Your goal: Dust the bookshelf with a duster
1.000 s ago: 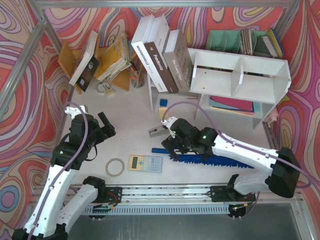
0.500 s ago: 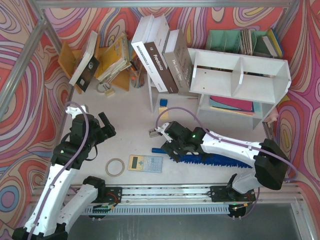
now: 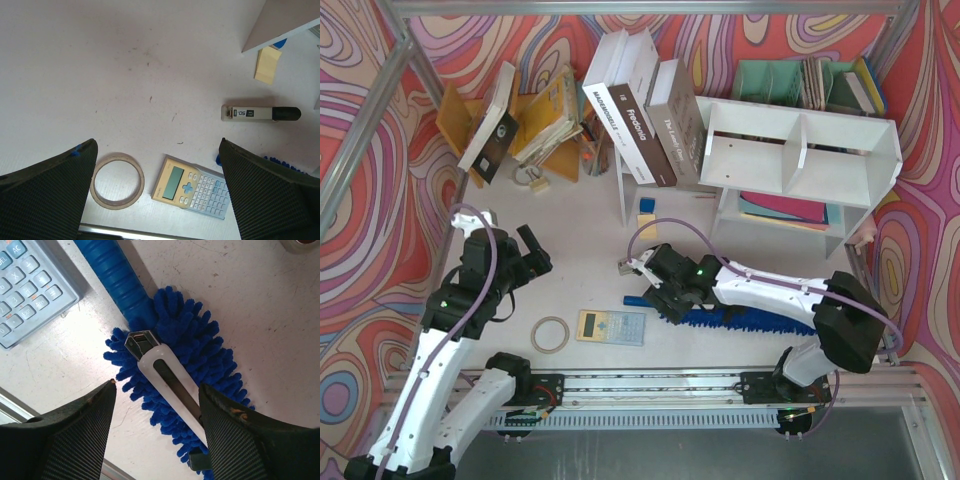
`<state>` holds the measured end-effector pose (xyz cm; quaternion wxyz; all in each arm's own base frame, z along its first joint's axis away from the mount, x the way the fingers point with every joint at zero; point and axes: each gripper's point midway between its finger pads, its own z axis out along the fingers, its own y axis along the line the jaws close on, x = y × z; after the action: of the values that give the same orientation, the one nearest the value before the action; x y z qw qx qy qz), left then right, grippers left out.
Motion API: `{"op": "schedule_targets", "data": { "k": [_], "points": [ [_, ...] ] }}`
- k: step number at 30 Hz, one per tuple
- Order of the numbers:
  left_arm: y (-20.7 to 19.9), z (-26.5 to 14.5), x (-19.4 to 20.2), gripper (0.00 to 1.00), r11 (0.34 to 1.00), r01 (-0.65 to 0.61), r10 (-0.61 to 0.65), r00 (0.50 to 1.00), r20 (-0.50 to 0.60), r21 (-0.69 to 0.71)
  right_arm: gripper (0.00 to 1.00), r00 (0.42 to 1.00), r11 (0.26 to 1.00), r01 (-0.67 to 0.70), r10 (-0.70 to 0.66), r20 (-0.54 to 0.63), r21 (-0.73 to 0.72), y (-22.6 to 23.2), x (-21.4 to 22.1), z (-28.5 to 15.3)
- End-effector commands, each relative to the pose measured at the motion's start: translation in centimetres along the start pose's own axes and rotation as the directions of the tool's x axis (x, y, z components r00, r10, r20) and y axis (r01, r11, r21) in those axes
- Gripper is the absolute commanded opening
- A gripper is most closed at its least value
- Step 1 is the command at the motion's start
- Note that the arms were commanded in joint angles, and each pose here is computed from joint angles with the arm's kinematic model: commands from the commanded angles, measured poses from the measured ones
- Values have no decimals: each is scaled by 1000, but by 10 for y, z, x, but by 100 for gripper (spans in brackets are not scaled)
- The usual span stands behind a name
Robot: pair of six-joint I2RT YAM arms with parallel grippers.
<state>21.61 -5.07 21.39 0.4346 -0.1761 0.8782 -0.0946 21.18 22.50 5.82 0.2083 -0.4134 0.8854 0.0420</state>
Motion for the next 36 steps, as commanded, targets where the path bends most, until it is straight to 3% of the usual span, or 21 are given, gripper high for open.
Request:
{"op": "schedule_targets", "data": {
  "k": [1,24,36],
  "points": [
    [4,1,10,98,1000,-6,6,1000,-24,-3,63,1000,999,28,-28,-5,25,-4,1,6],
    [5,1,11,99,1000,1,-1,1000,-23,-6,53,999,997,17,-13,-44,78,-16,3,20],
    [5,2,11,98,1000,-1,0,1000,-27,-12,39,999,997,19,-17,-28,81,-16,-8,19]
  ]
}}
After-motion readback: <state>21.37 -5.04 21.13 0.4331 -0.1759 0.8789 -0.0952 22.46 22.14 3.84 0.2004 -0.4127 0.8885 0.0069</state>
